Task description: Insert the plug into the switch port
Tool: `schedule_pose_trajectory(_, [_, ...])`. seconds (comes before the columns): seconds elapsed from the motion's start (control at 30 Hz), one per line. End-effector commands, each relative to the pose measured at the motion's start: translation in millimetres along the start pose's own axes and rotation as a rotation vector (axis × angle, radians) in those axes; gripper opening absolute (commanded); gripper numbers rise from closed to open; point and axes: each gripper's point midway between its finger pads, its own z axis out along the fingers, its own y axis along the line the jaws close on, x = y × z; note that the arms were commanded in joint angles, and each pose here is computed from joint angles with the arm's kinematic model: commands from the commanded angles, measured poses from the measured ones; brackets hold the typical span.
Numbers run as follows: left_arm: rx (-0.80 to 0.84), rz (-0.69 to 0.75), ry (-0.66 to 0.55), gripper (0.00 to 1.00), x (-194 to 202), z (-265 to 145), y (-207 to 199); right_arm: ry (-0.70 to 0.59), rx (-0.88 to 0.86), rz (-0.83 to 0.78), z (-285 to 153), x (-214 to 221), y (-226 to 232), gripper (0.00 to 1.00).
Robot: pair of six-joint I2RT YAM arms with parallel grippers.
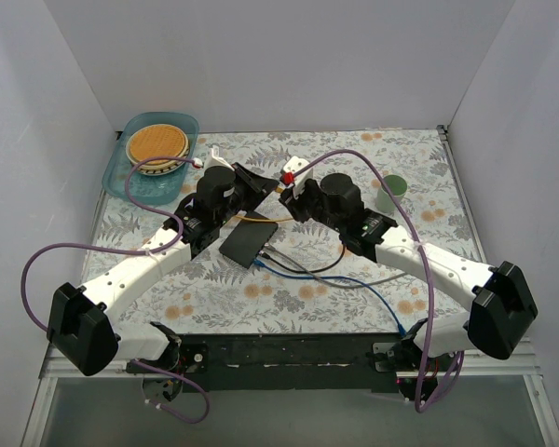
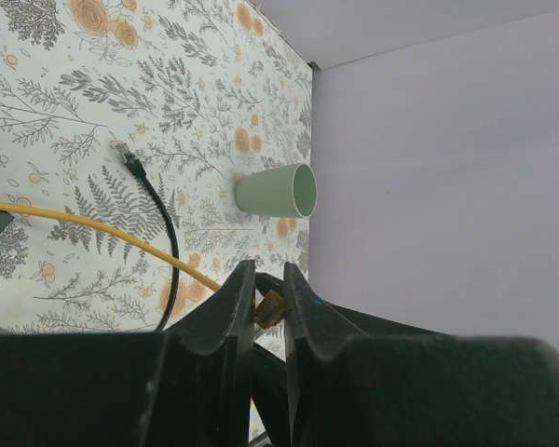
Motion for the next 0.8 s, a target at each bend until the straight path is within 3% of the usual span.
schedule_pose_trajectory(0.0, [0.065,0.008,-0.024,0.00,-9.5,-12.3,-20.1,-0.098,0.038,0.035,4.6,-39.7,-8.6,0.28])
schedule_pose_trajectory(0.23, [0.064,0.012,-0.015,0.00,-7.2,-12.1,-18.1,-0.140,0.039,0.048,0.0,-49.9,-8.5,0.27])
schedule_pose_trajectory(0.37, [0.068,0.013,-0.010,0.00,-6.3,-11.9,-18.7,-0.149,0.038,0.049,-1.2,-52.5,-8.4,0.02])
schedule_pose_trajectory(0.5, [0.064,0.030,-0.009,0.00,-5.4,-9.3,-16.7,-0.153,0.060,0.048,-3.4,-55.1,-12.9,0.01])
schedule_pose_trajectory(0.57, [0.055,0.051,-0.017,0.36,-7.3,-8.5,-15.5,-0.140,0.127,0.043,-5.2,-55.1,-25.3,0.01])
schedule_pose_trajectory(0.6, [0.038,0.060,-0.033,0.48,-10.8,-8.2,-12.7,-0.120,0.164,0.039,-7.9,-51.4,-32.3,0.01])
schedule_pose_trajectory(0.67, [0.024,0.079,-0.059,0.69,-18.0,-10.7,-12.5,-0.090,0.316,0.044,-18.5,-48.5,-60.4,0.01])
schedule_pose_trajectory(0.77, [-0.011,0.097,-0.133,0.89,-33.9,-19.0,-6.1,-0.063,0.519,0.065,-49.1,-46.1,-102.4,0.01])
